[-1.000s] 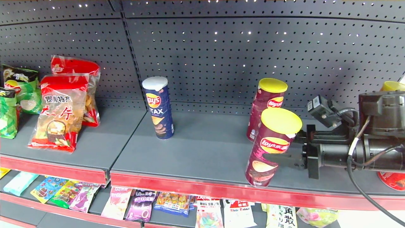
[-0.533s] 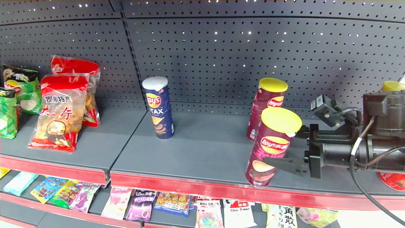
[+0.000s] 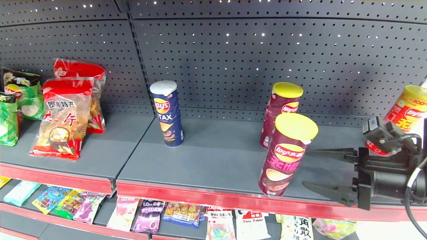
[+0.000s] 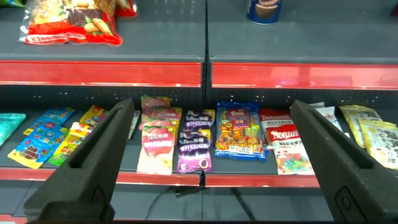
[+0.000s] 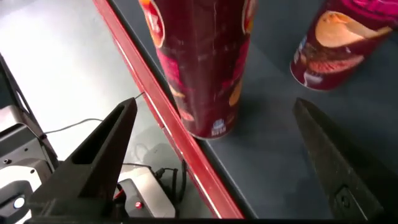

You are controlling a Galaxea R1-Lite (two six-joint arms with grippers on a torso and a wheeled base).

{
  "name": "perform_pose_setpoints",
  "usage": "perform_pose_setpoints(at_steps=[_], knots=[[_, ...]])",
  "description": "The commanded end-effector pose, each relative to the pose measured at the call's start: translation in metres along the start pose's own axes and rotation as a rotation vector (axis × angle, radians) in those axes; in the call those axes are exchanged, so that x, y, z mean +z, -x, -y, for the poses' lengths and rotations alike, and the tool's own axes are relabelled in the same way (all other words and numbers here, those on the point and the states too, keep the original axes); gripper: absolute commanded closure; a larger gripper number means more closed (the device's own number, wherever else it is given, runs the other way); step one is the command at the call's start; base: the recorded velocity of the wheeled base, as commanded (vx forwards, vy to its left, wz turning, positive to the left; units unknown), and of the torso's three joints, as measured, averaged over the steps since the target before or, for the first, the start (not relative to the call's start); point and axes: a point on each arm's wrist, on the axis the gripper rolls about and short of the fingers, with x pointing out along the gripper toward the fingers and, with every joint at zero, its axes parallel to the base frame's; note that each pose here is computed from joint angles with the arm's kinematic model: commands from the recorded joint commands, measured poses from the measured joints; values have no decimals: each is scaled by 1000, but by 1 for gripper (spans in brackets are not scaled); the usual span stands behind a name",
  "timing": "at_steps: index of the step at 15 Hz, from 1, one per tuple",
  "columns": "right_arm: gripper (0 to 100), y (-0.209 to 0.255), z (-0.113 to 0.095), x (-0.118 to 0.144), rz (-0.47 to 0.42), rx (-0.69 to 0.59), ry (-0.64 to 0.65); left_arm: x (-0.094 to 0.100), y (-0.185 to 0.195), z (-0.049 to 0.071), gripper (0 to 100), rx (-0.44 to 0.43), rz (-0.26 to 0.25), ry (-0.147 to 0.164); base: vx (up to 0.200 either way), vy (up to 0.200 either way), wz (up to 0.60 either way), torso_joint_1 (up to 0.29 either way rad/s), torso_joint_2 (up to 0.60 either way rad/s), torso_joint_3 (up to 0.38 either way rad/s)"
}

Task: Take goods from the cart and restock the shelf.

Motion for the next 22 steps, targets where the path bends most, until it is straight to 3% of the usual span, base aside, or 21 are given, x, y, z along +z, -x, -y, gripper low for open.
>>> perform_pose_setpoints(at_steps=[1, 2, 8, 15, 22], knots=[[0, 9, -4, 0, 21, -15, 12, 0, 0, 0, 0, 0, -3, 1, 0, 0, 0, 0, 0, 0], [0, 23, -17, -10, 22, -21, -23, 0, 0, 0, 0, -6, -2, 2, 0, 0, 0, 0, 0, 0], [0, 33, -30, -31, -12, -60, -69, 0, 0, 0, 0, -6, -2, -2, 0, 0, 0, 0, 0, 0], [0, 2, -4, -39, -201, -271, -143, 0, 0, 0, 0, -5, 2, -24, 0, 0, 0, 0, 0, 0], [0, -17, 11, -40, -264, -324, -160, 0, 0, 0, 0, -5, 2, -20, 0, 0, 0, 0, 0, 0]])
